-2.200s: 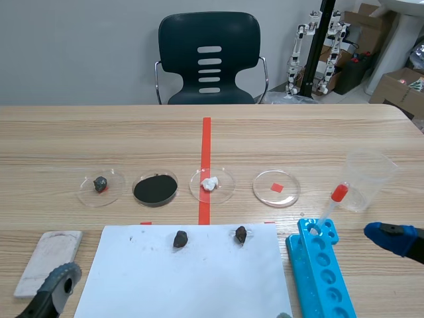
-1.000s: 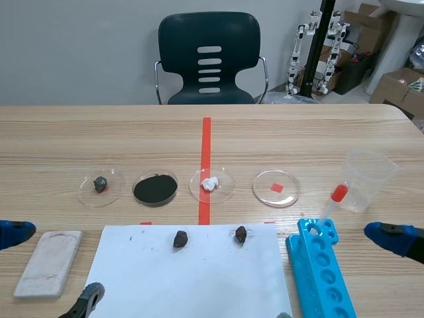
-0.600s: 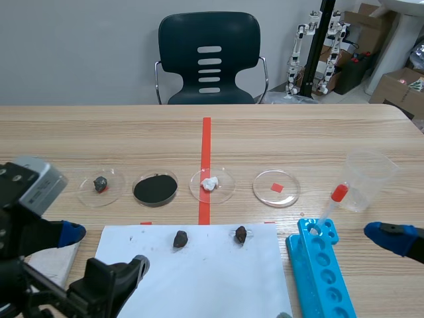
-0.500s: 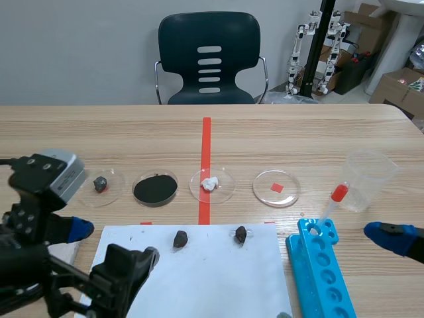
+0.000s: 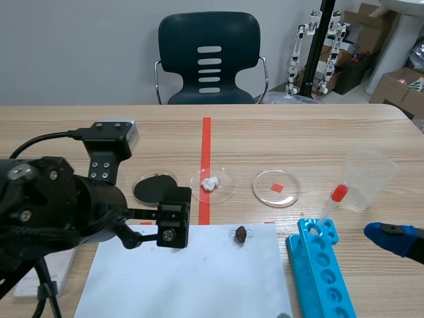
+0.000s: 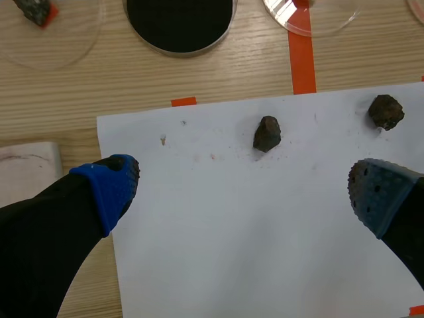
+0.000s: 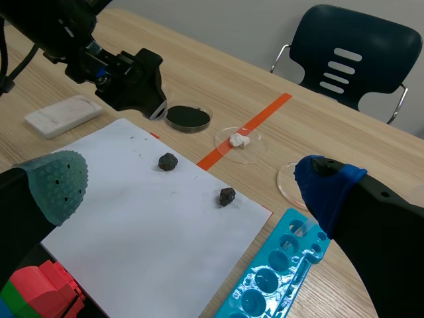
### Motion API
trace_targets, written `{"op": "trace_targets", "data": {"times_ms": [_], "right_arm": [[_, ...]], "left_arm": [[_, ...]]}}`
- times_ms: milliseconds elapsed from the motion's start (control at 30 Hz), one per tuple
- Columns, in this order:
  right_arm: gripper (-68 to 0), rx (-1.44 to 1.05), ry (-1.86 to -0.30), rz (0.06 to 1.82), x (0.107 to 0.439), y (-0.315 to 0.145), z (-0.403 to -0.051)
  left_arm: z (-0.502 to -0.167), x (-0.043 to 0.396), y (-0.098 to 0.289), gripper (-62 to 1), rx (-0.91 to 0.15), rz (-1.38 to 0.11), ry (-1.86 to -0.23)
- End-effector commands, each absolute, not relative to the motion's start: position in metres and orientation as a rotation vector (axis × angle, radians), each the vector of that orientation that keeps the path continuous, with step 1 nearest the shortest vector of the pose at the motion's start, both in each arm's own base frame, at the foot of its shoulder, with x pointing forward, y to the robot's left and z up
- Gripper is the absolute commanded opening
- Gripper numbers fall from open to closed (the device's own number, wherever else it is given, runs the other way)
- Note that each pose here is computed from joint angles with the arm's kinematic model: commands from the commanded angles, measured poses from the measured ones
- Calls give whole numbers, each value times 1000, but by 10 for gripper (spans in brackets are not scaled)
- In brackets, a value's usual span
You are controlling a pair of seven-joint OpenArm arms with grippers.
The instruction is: Pick up the middle mineral with the left hand
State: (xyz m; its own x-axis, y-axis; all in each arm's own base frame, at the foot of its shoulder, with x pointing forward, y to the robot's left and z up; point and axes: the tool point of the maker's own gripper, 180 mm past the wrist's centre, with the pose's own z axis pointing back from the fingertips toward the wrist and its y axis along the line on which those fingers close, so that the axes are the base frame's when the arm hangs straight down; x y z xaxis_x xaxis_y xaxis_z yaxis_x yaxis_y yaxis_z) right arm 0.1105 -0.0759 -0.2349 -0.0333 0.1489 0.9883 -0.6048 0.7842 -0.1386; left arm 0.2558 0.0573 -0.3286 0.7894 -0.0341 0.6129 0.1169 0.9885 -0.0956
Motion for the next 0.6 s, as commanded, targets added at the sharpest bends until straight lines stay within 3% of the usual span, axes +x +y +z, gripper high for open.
{"op": "trace_targets", "data": {"times_ms": [0, 567], "right_arm": [[4, 395, -1524, 623, 113, -76, -227], [4, 395, -1524, 623, 113, -76, -227]], "left_arm": [[-331, 258, 52, 14, -134, -87, -638], [-373, 281, 24, 14, -98, 10, -426]]}}
